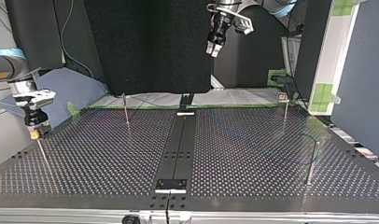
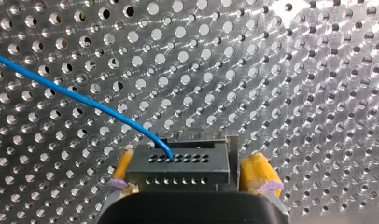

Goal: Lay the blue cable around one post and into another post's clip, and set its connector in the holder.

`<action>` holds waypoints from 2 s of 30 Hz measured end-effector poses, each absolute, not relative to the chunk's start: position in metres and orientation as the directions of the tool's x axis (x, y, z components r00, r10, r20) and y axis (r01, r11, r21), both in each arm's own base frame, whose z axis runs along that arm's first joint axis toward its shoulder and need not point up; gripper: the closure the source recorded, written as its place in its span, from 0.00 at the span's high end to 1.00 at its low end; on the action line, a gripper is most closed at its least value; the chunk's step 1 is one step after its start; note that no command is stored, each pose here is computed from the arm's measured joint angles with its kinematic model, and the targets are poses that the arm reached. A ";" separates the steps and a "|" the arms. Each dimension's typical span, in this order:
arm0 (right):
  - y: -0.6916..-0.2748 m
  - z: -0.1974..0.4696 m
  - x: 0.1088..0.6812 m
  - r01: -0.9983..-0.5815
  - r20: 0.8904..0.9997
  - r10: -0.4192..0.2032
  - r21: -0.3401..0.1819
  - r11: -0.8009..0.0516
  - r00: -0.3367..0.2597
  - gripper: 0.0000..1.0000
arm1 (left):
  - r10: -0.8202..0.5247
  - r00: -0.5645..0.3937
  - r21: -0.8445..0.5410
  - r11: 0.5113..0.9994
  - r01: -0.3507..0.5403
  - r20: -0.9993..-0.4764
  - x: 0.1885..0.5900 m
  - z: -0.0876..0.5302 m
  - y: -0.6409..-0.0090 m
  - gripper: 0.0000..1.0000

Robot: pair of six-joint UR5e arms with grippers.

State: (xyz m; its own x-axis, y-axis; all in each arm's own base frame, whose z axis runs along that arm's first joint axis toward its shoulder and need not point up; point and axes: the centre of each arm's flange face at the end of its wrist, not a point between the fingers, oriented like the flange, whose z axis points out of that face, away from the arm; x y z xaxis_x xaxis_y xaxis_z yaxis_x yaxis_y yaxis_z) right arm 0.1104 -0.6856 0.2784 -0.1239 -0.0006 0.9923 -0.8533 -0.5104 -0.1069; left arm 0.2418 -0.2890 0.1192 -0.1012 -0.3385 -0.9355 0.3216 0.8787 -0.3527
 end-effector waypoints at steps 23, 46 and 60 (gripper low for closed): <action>-0.686 0.278 0.110 -0.853 0.992 -0.001 -0.107 -0.510 -0.124 0.98 | -0.315 -0.104 -0.331 0.890 0.312 -0.943 0.241 0.118 -0.287 1.00; -0.686 0.278 0.110 -0.853 0.992 0.000 -0.107 -0.510 -0.124 0.98 | -0.299 -0.072 -0.306 0.901 0.309 -0.952 0.244 0.120 -0.287 1.00; -0.686 0.278 0.110 -0.853 0.992 -0.001 -0.107 -0.510 -0.124 0.98 | -0.299 -0.072 -0.306 0.901 0.309 -0.952 0.244 0.120 -0.287 1.00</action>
State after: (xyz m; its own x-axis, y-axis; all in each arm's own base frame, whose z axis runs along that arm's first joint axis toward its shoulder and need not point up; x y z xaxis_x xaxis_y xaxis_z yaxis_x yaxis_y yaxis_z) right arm 0.1104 -0.6857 0.2784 -0.1239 -0.0005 0.9923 -0.8533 -0.5103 -0.1068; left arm 0.2438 -0.2873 0.1198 -0.0716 -0.2986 -0.9517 0.3091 0.9006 -0.3058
